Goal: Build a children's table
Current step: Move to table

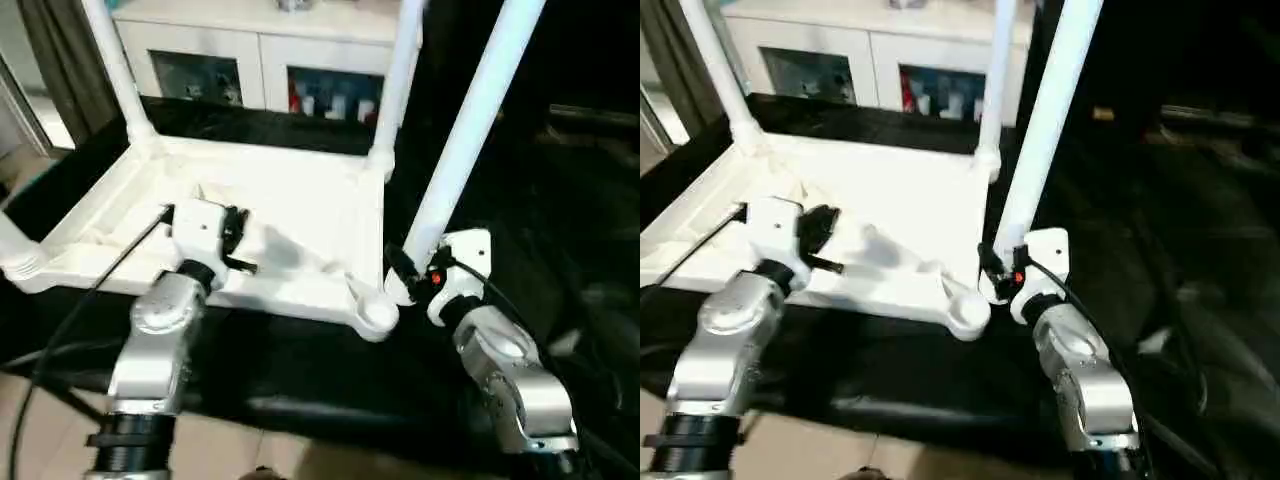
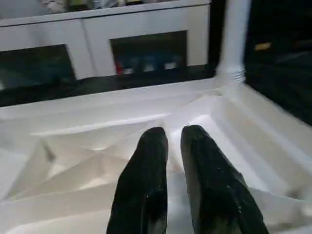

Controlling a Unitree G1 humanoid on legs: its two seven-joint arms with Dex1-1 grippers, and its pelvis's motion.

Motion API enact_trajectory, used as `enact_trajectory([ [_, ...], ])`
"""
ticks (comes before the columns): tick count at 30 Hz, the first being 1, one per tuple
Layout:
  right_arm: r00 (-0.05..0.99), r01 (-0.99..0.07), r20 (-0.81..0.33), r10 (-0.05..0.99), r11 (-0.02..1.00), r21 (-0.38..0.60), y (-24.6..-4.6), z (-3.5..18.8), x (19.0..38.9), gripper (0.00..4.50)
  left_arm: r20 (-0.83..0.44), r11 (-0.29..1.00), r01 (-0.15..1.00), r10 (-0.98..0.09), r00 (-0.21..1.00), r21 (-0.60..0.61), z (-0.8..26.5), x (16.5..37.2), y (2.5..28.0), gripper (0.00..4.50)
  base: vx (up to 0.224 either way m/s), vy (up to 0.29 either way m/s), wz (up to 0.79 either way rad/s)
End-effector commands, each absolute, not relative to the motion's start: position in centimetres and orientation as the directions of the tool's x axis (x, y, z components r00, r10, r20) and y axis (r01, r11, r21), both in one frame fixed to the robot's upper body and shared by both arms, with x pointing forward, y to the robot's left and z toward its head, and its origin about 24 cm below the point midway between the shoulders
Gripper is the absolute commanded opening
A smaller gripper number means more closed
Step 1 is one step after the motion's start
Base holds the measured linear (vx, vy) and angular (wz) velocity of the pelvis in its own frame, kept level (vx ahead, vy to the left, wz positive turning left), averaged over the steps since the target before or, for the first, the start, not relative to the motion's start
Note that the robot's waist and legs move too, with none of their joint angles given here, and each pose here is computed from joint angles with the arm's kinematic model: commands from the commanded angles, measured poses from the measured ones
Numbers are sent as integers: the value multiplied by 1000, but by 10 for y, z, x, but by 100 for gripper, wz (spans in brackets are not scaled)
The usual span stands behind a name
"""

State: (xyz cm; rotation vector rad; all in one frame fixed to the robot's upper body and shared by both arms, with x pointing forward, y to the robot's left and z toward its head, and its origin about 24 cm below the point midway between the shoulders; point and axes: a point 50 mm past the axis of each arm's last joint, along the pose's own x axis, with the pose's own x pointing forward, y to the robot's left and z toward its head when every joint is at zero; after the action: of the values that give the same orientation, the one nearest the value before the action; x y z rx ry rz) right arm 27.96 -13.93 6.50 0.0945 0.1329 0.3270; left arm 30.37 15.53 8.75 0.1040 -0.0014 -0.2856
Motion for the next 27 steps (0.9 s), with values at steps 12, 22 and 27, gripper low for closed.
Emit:
enact_trajectory([
  [12, 927, -372, -34, 372, 928, 17, -186, 96, 292, 189, -163, 477, 868, -853, 495, 139, 74, 284, 112, 92, -44, 16, -4],
  [22, 862, -506, -93, 499, 860, -73, -199, 103, 287, 189, -428, 210, 947, -853, 299, 242, 69, 320, 108, 119, 0, 0, 0],
  [27, 919, -391, -65, 390, 920, -19, -203, 103, 284, 189, -277, 453, 843, -803, 527, 291, 84, 340, 111, 119, 0, 0, 0],
])
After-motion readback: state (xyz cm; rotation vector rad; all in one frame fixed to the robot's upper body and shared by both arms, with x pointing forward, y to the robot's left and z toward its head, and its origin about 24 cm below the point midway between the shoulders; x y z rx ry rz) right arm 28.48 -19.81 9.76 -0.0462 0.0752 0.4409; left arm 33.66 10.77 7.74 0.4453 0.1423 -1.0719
